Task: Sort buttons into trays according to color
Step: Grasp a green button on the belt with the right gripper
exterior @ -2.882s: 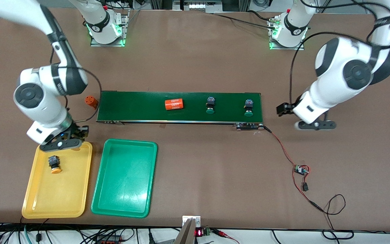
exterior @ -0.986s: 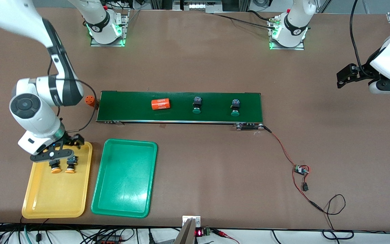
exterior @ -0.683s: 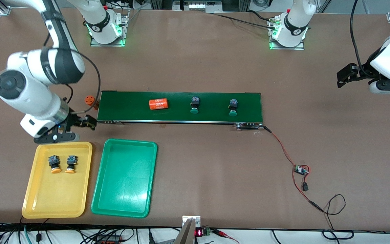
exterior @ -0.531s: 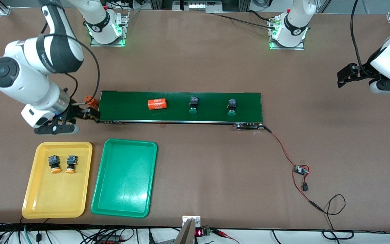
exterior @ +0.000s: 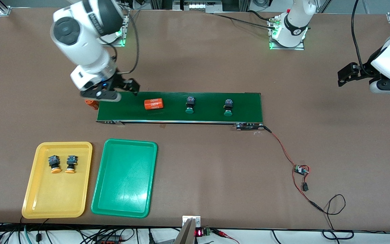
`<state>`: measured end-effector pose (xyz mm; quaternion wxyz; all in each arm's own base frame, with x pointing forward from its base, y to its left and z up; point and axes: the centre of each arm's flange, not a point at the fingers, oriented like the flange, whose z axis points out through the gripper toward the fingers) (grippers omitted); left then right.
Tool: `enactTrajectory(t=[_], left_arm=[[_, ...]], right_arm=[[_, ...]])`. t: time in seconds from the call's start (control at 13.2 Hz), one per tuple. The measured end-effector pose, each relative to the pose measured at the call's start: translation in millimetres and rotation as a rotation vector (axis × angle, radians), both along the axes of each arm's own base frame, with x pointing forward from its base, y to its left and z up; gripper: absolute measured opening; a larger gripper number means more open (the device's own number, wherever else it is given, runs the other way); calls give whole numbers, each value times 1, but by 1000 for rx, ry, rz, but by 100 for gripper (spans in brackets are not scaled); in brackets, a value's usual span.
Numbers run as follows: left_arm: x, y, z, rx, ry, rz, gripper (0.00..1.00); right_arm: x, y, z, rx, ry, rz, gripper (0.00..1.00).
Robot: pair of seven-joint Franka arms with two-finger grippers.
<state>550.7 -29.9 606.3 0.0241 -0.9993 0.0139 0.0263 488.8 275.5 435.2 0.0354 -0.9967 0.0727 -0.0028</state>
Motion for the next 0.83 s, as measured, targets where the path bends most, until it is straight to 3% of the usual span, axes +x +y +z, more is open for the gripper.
enactTrajectory(t=[0.3,0.83], left_arm=[[0,0,0,0,0,0,100],[-1,1,0,0,5,1,100]], right_arm=[[-37,42,-29,-4,-14,-61,100],[-59,85,-78,-83,-69,-26,100]])
